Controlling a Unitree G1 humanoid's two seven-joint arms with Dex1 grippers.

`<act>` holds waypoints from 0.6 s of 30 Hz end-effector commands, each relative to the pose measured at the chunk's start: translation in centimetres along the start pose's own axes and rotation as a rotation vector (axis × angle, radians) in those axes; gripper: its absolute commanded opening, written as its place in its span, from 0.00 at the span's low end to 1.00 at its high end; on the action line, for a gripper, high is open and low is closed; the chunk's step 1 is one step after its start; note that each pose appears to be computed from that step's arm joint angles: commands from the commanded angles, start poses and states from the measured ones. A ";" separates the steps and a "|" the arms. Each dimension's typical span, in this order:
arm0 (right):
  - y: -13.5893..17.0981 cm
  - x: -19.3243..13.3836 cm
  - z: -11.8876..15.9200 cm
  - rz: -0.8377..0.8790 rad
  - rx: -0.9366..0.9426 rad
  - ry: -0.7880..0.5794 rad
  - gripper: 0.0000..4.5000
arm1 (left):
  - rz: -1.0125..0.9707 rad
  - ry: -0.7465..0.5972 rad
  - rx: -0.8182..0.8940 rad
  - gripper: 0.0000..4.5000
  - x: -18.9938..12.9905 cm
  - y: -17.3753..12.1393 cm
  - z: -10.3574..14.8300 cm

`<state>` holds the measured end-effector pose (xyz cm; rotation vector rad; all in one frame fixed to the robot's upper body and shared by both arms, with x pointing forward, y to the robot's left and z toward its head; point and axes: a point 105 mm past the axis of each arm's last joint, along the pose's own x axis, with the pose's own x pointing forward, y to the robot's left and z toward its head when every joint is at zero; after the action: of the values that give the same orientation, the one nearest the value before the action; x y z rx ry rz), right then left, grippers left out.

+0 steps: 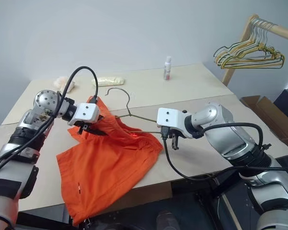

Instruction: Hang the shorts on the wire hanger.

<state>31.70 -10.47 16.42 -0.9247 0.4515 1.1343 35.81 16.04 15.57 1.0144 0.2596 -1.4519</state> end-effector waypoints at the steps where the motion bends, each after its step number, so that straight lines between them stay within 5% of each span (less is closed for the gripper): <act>1: -1.2 -1.7 1.9 -0.055 -0.032 -0.058 0.00 | 0.039 -0.011 0.042 0.22 -0.8 1.1 1.0; 4: -1.3 -1.7 1.9 -0.058 -0.020 -0.063 0.00 | 0.050 -0.024 0.027 0.00 -0.7 1.2 1.1; 9: -1.6 -1.8 1.6 -0.090 -0.022 -0.067 0.00 | 0.074 -0.070 -0.022 0.00 -0.6 1.3 1.4; 18: -3.6 -4.9 -2.1 -0.297 0.194 -0.049 0.62 | 0.106 -0.155 -0.147 0.00 -1.5 0.6 1.6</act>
<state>33.07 -14.06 18.10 -0.7924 0.4158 0.9083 35.41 15.70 15.86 0.7865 0.2608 -1.4143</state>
